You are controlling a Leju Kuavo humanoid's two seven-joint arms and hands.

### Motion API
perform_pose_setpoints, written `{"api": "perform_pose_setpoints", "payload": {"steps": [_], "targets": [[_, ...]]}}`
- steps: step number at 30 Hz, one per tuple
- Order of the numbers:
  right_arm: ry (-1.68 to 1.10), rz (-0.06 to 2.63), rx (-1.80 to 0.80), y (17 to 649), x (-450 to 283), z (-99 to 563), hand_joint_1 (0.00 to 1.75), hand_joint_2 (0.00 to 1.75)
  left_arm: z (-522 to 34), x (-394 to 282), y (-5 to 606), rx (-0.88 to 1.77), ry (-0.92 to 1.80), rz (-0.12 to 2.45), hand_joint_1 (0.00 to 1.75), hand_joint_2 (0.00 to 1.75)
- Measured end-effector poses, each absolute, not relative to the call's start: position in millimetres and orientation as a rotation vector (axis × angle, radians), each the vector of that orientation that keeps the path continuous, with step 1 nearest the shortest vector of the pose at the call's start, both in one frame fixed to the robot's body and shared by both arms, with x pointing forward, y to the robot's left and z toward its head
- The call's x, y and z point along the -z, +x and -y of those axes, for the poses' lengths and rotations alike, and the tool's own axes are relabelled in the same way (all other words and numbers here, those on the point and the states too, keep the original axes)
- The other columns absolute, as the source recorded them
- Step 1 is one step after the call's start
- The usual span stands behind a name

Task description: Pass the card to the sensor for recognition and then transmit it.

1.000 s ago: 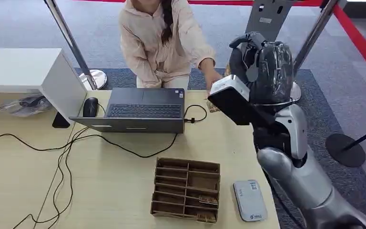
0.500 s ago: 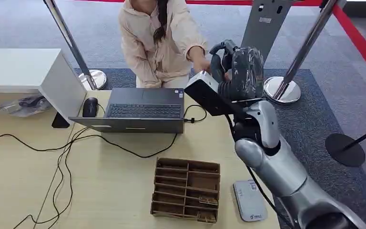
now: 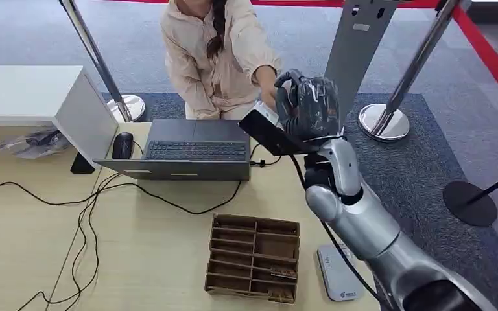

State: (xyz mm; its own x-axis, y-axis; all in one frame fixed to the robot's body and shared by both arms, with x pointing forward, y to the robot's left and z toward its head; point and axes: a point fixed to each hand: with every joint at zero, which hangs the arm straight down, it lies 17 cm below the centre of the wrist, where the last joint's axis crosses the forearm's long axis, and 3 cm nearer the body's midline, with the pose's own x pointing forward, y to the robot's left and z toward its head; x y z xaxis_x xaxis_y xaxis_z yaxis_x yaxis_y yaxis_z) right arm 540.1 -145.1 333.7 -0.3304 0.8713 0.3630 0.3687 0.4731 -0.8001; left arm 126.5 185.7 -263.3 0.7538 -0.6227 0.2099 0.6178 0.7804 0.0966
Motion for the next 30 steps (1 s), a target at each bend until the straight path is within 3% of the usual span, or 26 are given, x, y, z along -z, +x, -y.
{"api": "perform_pose_setpoints", "payload": {"steps": [2,4,5,6,7,8,22,23,30], "targets": [[-1.033,1.896,-0.784,541.6,-328.6,143.6,1.75,1.75,-184.9,263.2,126.6,0.682,0.021,0.238,0.00,0.00],[-1.028,1.893,-0.786,542.4,-325.0,141.6,1.54,1.75,-184.9,263.3,126.2,0.683,0.021,0.237,0.00,0.00],[-1.027,1.890,-0.789,542.9,-323.3,140.9,0.58,1.75,-184.8,263.2,126.4,0.683,0.021,0.237,0.00,0.00],[-1.024,1.888,-0.789,543.1,-322.1,139.9,0.24,1.75,-184.8,263.2,126.5,0.683,0.021,0.237,0.00,0.00],[-1.023,1.887,-0.789,543.5,-321.2,139.5,0.24,1.75,-184.8,263.2,126.4,0.683,0.021,0.237,0.00,0.00],[-1.022,1.885,-0.787,543.9,-320.6,139.6,0.02,1.75,-184.8,263.2,126.4,0.684,0.021,0.237,0.00,0.00],[-1.026,1.890,-0.762,544.7,-323.2,142.0,0.00,1.75,-185.1,263.4,126.0,0.683,0.023,0.237,0.00,0.00],[-1.028,1.897,-0.743,544.3,-326.4,144.0,0.00,0.00,-185.2,263.4,125.9,0.680,0.023,0.236,0.00,0.00],[-1.006,2.030,-0.616,525.7,-376.8,146.1,0.00,0.00,-186.1,263.7,125.8,0.666,0.027,0.237,0.00,0.00]]}}
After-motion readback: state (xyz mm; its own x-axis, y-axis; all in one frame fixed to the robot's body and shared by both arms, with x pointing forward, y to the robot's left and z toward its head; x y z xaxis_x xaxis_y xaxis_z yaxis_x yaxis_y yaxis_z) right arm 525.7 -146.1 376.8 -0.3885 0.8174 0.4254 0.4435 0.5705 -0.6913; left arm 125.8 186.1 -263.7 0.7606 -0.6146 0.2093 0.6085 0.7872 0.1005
